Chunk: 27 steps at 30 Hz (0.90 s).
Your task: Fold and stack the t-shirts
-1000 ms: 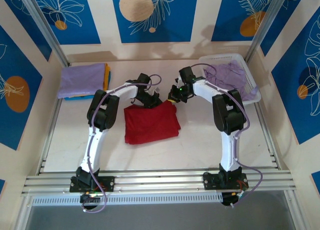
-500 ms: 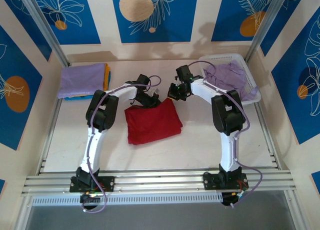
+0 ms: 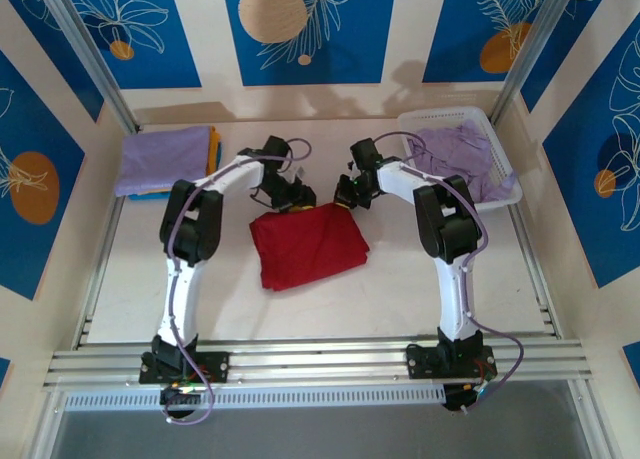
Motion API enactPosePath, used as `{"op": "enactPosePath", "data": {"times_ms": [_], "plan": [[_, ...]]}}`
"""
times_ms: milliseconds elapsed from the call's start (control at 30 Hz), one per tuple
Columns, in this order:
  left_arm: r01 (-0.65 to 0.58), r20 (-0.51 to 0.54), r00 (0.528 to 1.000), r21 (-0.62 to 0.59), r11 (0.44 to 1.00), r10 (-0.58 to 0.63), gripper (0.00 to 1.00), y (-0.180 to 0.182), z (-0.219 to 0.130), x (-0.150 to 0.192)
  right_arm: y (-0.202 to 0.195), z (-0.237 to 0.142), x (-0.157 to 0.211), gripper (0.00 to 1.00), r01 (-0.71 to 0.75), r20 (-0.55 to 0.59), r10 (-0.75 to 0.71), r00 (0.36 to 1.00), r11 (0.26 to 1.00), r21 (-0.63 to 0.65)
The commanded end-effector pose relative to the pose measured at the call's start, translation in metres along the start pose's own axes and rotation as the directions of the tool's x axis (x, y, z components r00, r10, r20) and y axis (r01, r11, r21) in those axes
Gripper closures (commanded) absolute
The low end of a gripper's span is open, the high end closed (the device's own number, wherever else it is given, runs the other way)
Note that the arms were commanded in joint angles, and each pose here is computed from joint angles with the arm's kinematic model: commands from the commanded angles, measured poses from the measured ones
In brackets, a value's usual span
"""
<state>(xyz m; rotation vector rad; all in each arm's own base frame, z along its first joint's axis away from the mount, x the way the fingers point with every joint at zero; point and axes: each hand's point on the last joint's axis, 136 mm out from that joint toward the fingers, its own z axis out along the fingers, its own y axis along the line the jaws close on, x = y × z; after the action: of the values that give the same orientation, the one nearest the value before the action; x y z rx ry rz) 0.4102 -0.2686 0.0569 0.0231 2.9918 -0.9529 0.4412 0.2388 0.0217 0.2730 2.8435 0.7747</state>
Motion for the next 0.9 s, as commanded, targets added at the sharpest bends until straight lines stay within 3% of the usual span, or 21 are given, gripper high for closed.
{"op": "enactPosePath", "data": {"times_ms": [0, 300, 533, 700, 867], "plan": [[-0.01, 0.078, 0.997, -0.141, 0.99, 0.021, 0.51, 0.024, -0.058, -0.001, -0.022, 0.005, 0.015, 1.0, -0.027, -0.042, 0.029, 0.999, 0.998, 0.052], [-0.038, -0.004, 0.999, -0.315, 0.948, 0.038, 0.46, 0.079, -0.071, 0.04, -0.022, 0.005, 0.016, 1.0, -0.028, -0.054, 0.029, 0.998, 0.999, 0.031], [0.006, -0.023, 1.0, -0.306, 0.952, -0.013, 0.46, 0.098, -0.055, 0.053, -0.025, 0.004, 0.016, 1.0, -0.033, -0.06, 0.035, 0.998, 0.999, 0.028], [0.03, 0.003, 1.0, -0.291, 0.956, -0.031, 0.55, 0.101, -0.047, 0.051, -0.027, 0.0, 0.016, 1.0, -0.031, -0.057, 0.032, 0.998, 0.999, 0.025], [0.026, 0.08, 0.997, -0.284, 0.959, -0.004, 0.8, 0.093, -0.059, 0.039, -0.031, -0.002, 0.017, 1.0, -0.034, -0.058, 0.036, 0.998, 0.999, 0.027]]}}
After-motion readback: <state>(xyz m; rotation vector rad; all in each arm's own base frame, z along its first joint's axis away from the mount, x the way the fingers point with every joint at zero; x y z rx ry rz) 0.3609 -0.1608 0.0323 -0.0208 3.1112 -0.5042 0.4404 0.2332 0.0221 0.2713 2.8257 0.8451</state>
